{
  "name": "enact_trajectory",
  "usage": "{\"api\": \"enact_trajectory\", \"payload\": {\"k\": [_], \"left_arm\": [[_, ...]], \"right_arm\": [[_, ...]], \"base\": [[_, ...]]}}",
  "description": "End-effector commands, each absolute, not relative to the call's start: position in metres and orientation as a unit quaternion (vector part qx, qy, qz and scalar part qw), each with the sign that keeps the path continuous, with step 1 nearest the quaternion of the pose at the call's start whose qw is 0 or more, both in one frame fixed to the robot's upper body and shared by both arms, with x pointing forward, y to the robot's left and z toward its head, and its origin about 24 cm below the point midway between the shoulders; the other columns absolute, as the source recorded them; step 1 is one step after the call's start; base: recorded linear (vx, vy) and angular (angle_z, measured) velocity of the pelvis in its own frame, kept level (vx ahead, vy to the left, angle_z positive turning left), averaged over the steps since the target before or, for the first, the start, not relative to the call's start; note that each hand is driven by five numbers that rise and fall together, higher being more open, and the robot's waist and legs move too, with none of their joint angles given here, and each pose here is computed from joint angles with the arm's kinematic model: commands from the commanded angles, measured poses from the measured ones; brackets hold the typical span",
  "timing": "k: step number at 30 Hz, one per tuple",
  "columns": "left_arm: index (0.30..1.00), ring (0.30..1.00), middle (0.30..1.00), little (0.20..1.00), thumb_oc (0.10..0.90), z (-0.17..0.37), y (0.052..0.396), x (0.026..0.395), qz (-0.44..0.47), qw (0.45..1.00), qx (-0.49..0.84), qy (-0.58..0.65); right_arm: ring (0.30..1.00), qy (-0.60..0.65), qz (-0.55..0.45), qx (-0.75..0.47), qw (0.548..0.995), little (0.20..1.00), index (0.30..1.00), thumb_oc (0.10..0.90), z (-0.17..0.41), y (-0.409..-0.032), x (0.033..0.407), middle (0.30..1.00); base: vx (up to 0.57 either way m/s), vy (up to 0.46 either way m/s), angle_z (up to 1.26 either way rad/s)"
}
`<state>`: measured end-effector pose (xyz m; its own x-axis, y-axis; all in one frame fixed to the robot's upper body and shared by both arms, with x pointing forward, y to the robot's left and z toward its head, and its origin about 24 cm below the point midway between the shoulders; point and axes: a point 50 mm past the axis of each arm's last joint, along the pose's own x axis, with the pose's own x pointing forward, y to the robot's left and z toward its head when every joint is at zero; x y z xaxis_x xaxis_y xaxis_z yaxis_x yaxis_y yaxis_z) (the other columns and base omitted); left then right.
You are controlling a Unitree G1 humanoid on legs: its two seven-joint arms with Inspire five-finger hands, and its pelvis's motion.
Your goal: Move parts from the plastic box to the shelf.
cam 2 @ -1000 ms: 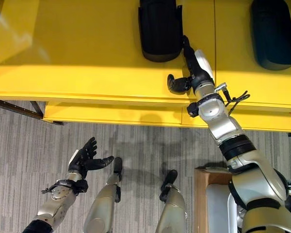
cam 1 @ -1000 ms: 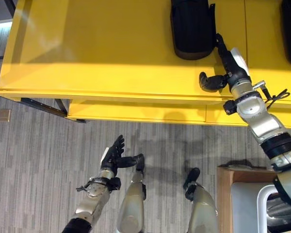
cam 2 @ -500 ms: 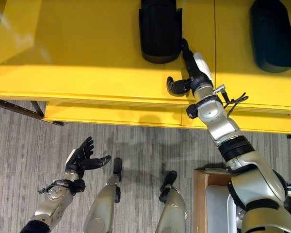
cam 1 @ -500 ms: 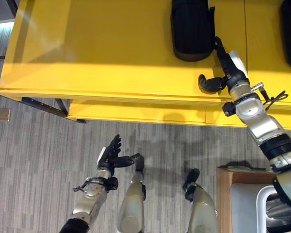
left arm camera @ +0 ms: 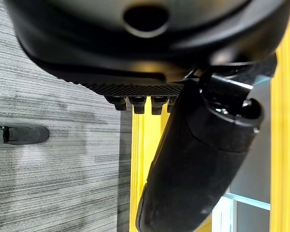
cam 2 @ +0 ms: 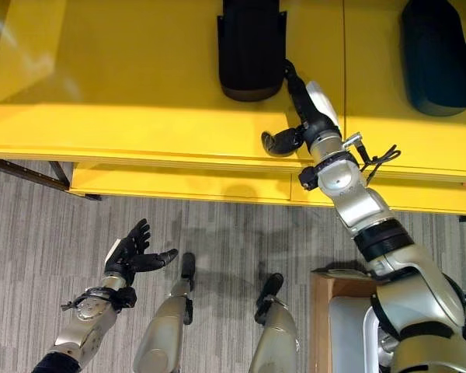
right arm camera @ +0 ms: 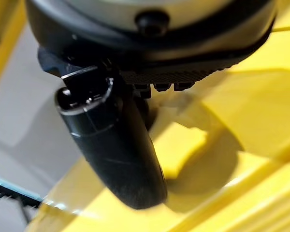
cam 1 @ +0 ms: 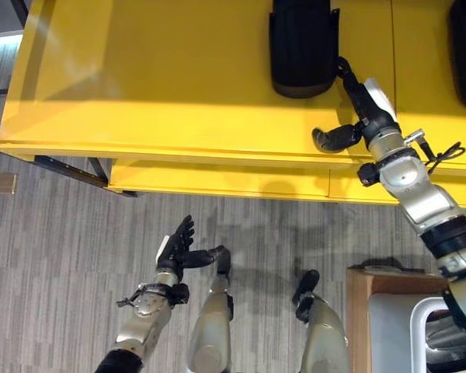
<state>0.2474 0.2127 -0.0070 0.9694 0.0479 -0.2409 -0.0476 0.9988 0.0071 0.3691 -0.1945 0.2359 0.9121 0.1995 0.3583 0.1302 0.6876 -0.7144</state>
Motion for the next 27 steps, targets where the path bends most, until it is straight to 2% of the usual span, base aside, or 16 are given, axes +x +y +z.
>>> {"api": "enact_trajectory", "payload": {"k": [1, 5, 11, 15, 21, 27], "left_arm": [[1.000, 1.000, 1.000, 1.000, 0.900, 0.015, 0.233, 0.244, 0.045, 0.997, 0.015, 0.065], [1.000, 1.000, 1.000, 1.000, 0.900, 0.017, 0.237, 0.243, 0.056, 0.996, 0.020, 0.061], [1.000, 1.000, 1.000, 1.000, 0.900, 0.018, 0.238, 0.244, 0.068, 0.996, 0.018, 0.058], [1.000, 1.000, 1.000, 1.000, 0.900, 0.019, 0.239, 0.242, 0.076, 0.995, 0.021, 0.057], [1.000, 1.000, 1.000, 1.000, 0.900, 0.019, 0.238, 0.242, 0.075, 0.995, 0.028, 0.056], [1.000, 1.000, 1.000, 1.000, 0.900, 0.019, 0.237, 0.243, 0.072, 0.995, 0.031, 0.056]], "right_arm": [[1.000, -0.369, -0.005, -0.405, 0.837, 1.000, 1.000, 0.900, 0.299, -0.184, 0.343, 1.000], [1.000, -0.417, -0.048, -0.427, 0.801, 1.000, 1.000, 0.900, 0.320, -0.190, 0.326, 1.000], [1.000, -0.461, -0.085, -0.404, 0.786, 1.000, 1.000, 0.900, 0.333, -0.191, 0.312, 1.000], [1.000, -0.493, -0.115, -0.442, 0.740, 1.000, 1.000, 0.900, 0.342, -0.186, 0.300, 1.000], [1.000, -0.517, -0.108, -0.456, 0.717, 1.000, 1.000, 0.900, 0.343, -0.169, 0.295, 1.000], [1.000, -0.514, -0.071, -0.471, 0.714, 1.000, 1.000, 0.900, 0.341, -0.146, 0.303, 1.000]], "base": [[0.00, 0.000, 0.00], [0.00, 0.000, 0.00], [0.00, 0.002, -0.02], [0.00, 0.000, 0.00], [0.00, 0.000, 0.00], [0.00, 0.000, 0.00]]}}
